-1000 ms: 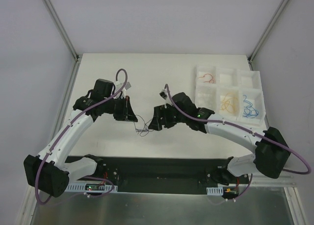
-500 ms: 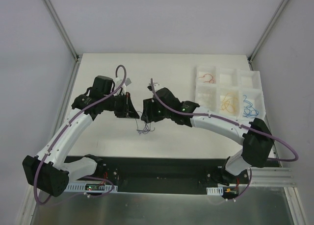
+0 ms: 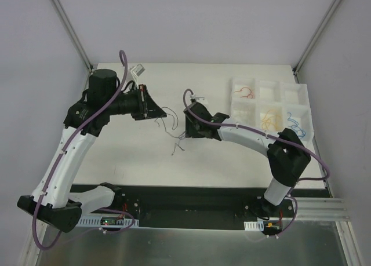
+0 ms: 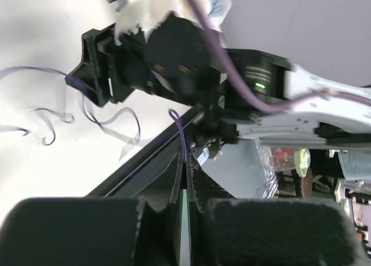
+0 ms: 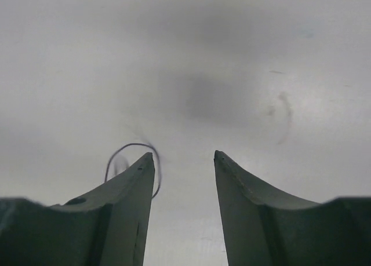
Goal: Untangle the cables
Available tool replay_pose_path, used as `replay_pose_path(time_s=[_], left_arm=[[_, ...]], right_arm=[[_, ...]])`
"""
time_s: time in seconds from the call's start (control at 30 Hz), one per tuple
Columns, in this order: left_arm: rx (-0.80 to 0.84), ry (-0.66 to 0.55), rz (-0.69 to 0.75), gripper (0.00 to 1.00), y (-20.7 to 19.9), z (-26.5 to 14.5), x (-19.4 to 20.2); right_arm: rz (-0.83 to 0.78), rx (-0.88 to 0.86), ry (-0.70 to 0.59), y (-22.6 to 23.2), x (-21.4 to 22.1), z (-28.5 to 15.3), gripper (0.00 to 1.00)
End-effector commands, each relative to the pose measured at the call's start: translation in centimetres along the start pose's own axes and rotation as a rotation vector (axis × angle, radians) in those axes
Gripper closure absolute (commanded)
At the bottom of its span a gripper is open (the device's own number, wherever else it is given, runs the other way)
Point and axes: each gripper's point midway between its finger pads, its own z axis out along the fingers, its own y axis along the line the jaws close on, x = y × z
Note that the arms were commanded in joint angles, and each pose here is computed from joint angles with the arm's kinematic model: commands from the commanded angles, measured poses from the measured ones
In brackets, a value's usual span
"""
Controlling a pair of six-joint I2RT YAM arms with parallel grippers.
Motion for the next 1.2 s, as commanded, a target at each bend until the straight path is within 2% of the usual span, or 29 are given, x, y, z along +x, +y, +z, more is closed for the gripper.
replay_pose_path(time_s=[0.0,0.07,0.2,0.27,0.33,0.43,0.6,0.73,0.87,0.9,0.97,1.03,1.17], left_arm=[[0.117,-0.131,0.095,1.00,-6.7,-4.6,-2.1],[0.124,-0.200,0.147,1.00,-8.5,-6.2,-3.2],[0.129,-0.367,0.271,1.00,-12.0,-9.9,-5.7],[0.124,-0.434,0.314,1.00,-13.1,-11.3,-6.5],[0.110,-0.447,0.319,1.00,-13.0,-11.3,-7.0],[0.093,-0.359,0.236,1.00,-11.0,-8.8,-6.6],[0.057,-0.097,0.043,1.00,-5.1,-2.4,-3.4],[-0.045,0.065,-0.045,1.00,1.5,1.6,0.6],[-0.171,0.204,-0.099,1.00,8.3,3.8,5.4],[-0.211,0.225,-0.093,0.97,9.9,4.0,6.4],[-0.305,0.246,-0.096,0.76,13.0,3.9,8.2],[-0.392,0.266,-0.100,0.60,15.5,3.6,9.7],[-0.459,0.285,-0.113,0.33,17.5,3.2,11.3]], right_arm=[[0.078,0.131,-0.026,-6.3,-1.2,-0.5,0.56],[0.089,0.154,-0.020,-8.6,-0.8,-1.0,0.63],[0.060,0.186,-0.006,-12.4,0.6,-2.2,0.69],[0.033,0.173,-0.004,-13.2,1.3,-3.4,0.69],[-0.016,0.074,-0.013,-12.1,1.0,-4.9,0.67],[-0.049,-0.051,-0.048,-10.1,0.2,-7.2,0.60],[-0.020,-0.115,-0.132,-8.9,-1.8,-9.9,0.49],[0.011,-0.131,-0.142,-8.4,-2.2,-10.4,0.47],[0.044,-0.162,-0.101,-7.8,-1.2,-9.8,0.46],[0.050,-0.194,-0.077,-7.2,-0.7,-9.5,0.46],[0.047,-0.234,-0.043,-6.2,-0.1,-8.8,0.46],[0.021,-0.262,-0.007,-5.0,0.5,-8.3,0.45],[-0.028,-0.306,0.088,-1.9,1.4,-7.2,0.39]])
